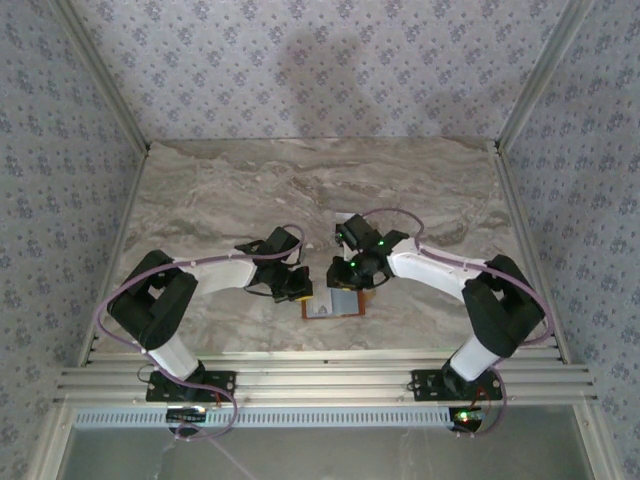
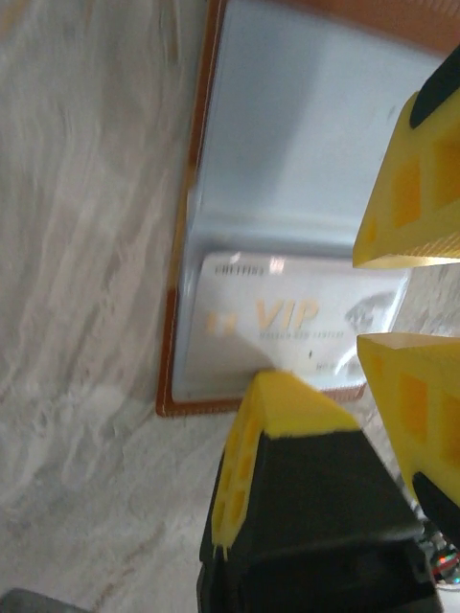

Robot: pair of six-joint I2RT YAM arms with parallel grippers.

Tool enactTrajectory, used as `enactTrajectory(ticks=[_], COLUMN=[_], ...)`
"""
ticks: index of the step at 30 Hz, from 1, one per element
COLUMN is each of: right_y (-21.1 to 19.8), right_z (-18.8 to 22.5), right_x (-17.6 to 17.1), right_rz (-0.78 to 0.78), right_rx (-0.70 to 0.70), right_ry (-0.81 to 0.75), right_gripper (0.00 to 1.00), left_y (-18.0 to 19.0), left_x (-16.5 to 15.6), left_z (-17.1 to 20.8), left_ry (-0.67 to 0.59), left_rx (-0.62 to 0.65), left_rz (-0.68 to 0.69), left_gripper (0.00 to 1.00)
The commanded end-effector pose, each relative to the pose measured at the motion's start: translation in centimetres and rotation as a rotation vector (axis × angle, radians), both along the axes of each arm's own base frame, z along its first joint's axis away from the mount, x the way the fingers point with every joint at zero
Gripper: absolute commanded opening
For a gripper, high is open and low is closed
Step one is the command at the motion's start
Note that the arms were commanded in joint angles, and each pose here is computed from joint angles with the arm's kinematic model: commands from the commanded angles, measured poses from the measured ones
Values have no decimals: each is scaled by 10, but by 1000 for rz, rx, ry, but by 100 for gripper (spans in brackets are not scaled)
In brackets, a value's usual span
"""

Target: Take the credit cards out of the card holder

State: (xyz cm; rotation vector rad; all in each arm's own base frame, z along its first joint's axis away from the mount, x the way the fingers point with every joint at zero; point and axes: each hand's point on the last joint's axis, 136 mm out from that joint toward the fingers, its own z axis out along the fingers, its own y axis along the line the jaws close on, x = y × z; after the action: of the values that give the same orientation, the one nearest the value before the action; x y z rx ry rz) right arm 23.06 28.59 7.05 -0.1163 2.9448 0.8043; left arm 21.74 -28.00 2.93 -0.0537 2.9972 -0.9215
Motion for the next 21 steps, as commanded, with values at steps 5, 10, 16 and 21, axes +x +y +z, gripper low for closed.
enactTrajectory(ticks=[5, 10, 16, 21], right_y=[25, 20, 15, 10], right_z=[-18, -30, -37, -42], right_x=[-5, -6, -8, -8], right_rz=[15, 14, 17, 18], right_rx=[58, 10, -25, -62], right_ry=[83, 89, 92, 87], right_gripper=[25, 28, 28, 28], left_y=[6, 7, 8, 7], left_x=[-1, -2, -3, -3], left_z=[0, -1, -3, -2], left_ry=[1, 2, 7, 6], left_rx=[30, 30, 31, 30], left_rz=[-1, -2, 0, 0], left_gripper=[1, 1, 1, 1])
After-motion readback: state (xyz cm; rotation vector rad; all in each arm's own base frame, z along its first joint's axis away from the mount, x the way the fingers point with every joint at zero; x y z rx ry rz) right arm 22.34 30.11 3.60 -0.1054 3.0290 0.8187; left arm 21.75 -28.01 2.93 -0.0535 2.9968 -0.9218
